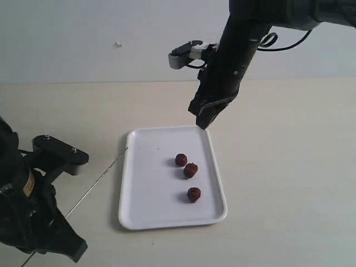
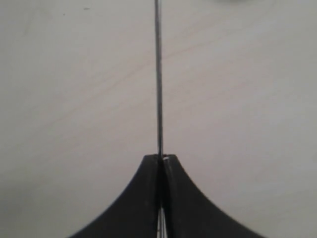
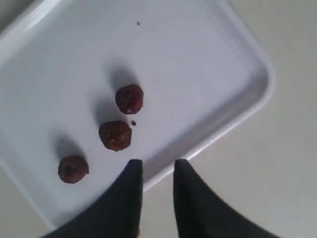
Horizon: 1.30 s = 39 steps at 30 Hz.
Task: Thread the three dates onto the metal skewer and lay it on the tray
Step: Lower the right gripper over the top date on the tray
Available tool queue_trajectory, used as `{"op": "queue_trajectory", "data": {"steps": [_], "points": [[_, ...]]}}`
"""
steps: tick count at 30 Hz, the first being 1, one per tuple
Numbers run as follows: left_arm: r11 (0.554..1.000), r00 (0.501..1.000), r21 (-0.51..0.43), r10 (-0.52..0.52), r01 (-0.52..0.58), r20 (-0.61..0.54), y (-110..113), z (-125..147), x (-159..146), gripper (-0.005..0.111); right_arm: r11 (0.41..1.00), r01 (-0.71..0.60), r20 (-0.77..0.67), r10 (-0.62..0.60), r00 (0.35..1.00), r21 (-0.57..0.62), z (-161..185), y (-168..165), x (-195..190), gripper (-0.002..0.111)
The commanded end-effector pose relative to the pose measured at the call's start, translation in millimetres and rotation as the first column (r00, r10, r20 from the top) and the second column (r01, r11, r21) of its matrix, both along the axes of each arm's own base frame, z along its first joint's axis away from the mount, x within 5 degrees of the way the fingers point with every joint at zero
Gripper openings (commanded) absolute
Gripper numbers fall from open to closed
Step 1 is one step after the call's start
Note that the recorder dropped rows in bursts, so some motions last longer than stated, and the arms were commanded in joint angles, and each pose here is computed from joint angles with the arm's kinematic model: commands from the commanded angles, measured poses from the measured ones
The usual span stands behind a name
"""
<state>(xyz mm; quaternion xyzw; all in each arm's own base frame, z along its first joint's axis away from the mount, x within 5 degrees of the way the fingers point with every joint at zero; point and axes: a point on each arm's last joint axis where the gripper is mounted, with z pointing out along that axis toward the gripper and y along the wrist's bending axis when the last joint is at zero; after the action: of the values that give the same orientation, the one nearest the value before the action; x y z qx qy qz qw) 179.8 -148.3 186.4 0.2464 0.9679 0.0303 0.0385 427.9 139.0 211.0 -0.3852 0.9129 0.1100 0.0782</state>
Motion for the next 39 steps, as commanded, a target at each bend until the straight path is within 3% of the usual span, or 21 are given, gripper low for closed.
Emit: {"op": "queue_trajectory", "data": {"steps": [1, 5, 12, 19, 39], "points": [[1.0, 1.0, 0.023, -0.015, 0.015, -0.005, 3.4, 0.6, -1.6, 0.0, 0.996, -0.044, -0.005, 0.044, 0.999, 0.072, -16.1, 8.7, 5.9, 0.043], [0.996, 0.999, 0.085, -0.027, 0.029, -0.021, 10.4, -2.5, -4.5, 0.0, 0.996, -0.052, -0.011, 0.053, 0.999, 0.071, -23.9, 23.5, 9.7, 0.052], [0.985, 0.996, 0.154, -0.074, 0.082, -0.059, 21.3, -12.4, -12.2, 0.0, 0.988, 0.108, 0.039, -0.104, 0.994, -0.109, -21.6, 50.0, 15.2, 0.053], [0.982, 0.996, 0.17, -0.074, 0.082, -0.051, 23.0, -12.8, -11.8, 0.0, 0.99, 0.042, -0.001, -0.043, 0.999, -0.134, -42.4, 78.0, 5.6, 0.053], [0.981, 0.996, 0.172, -0.077, 0.084, -0.049, 23.2, -12.8, -11.5, 0.0, 0.975, 0.072, -0.045, -0.083, 0.996, -0.209, -82.9, 77.5, 9.2, 0.053]]}}
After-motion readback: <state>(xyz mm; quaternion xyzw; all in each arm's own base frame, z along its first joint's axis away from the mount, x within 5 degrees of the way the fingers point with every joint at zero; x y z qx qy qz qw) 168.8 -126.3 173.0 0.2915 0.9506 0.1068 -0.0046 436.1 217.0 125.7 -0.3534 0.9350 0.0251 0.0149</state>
